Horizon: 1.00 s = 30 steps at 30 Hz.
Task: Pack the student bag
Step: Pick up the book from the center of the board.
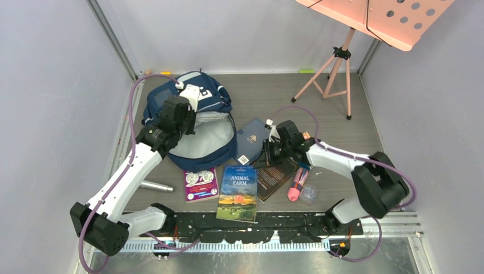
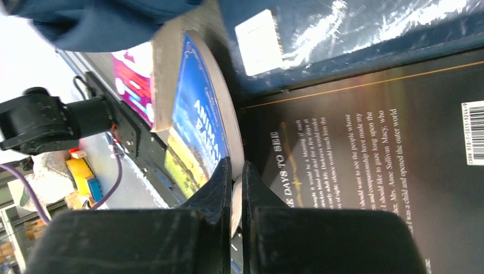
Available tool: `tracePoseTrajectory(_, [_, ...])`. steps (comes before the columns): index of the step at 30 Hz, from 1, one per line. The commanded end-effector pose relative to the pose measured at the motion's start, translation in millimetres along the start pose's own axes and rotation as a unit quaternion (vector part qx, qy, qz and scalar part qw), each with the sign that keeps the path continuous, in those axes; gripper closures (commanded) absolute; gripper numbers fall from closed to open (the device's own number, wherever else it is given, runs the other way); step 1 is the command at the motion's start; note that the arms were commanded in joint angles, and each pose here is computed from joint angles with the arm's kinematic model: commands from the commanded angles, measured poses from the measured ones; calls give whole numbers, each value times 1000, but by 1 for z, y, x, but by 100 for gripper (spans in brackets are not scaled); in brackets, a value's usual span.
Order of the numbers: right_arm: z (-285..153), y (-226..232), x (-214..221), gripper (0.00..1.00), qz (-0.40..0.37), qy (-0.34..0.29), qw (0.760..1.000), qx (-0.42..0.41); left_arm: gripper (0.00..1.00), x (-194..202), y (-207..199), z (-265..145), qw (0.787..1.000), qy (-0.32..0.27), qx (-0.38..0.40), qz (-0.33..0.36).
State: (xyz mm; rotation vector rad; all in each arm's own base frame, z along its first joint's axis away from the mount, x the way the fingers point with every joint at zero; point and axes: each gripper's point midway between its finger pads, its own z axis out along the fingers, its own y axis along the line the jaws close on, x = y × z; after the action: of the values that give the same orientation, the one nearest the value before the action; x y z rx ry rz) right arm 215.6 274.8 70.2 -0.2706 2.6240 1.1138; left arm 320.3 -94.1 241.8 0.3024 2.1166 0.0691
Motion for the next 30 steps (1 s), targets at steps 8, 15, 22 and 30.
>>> tracePoseTrajectory(8, [-121,98,-75,100,-114,-245,961,-62,12,-50,-54,-37,977,-113,182,-24])
tracePoseTrajectory(15, [-189,148,-97,100,-195,-335,918,-85,0,-71,-115,-105,894,-199,401,-13])
tracePoseTrajectory(22, [-242,203,-106,99,-266,-383,873,-143,0,-69,-139,-120,856,-183,484,-12])
tracePoseTrajectory(30, [-282,256,-95,100,-321,-402,823,-241,0,-71,-135,-115,865,-190,465,-18])
